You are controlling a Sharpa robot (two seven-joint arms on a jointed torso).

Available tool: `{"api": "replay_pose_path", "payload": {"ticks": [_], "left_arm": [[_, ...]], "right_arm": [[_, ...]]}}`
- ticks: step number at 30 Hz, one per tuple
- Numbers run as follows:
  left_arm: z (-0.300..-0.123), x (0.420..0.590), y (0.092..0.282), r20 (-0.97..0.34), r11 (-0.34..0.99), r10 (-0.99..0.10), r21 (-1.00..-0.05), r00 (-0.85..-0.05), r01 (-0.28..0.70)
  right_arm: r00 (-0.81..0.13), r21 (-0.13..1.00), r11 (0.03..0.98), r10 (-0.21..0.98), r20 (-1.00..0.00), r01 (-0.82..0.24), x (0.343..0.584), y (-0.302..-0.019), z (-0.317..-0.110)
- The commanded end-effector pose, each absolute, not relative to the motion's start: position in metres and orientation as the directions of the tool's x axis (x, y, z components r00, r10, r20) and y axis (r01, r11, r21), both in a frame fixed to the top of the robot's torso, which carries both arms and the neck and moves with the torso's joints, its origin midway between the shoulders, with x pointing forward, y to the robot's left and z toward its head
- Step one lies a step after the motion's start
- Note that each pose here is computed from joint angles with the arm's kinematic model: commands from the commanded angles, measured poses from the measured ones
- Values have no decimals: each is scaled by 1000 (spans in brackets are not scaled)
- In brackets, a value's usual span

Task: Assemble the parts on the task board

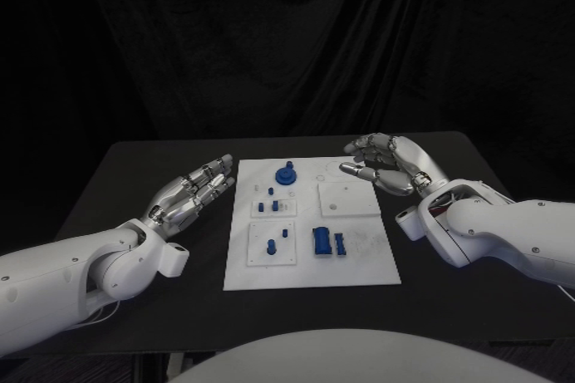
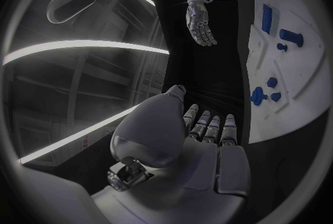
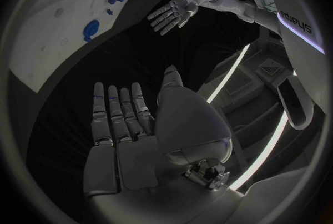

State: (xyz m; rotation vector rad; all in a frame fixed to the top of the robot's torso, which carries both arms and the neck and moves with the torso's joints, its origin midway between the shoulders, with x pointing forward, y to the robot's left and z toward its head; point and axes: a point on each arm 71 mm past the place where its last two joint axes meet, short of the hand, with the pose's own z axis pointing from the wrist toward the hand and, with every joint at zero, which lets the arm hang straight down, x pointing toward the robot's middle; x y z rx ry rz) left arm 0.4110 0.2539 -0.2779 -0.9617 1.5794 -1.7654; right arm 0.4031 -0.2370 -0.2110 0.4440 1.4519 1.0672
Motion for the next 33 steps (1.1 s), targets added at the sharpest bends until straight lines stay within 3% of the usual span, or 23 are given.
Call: {"api": "replay_pose_path", "payload": {"ticks": [1, 3, 4, 13, 21, 28, 33], "left_arm": [[-259, 413, 256, 122, -261, -821, -949, -558, 176], [-260, 413, 255, 122, -262, -820, -949, -558, 178], [-278, 413, 251, 131, -131, -809, -991, -573, -41], [-273, 421, 243, 104, -112, -848, -994, -519, -18], [-257, 439, 224, 55, -67, -929, -998, -365, 19], [-239, 454, 206, 24, -29, -983, -999, -179, 22], [-231, 459, 198, 15, -16, -996, -1000, -88, 12]], "right_arm": [[-203, 858, 384, 861, -467, -341, 402, -241, -211], [-213, 872, 366, 870, -444, -325, 402, -242, -215], [-206, 833, 456, 824, -528, -313, 403, -241, -215], [-190, 872, 407, 866, -463, -271, 413, -235, -216], [-136, 953, 257, 951, -279, -161, 436, -218, -218], [-62, 995, 83, 994, -87, -52, 454, -201, -221], [-30, 1000, 17, 999, -17, -14, 460, -195, -223]]}}
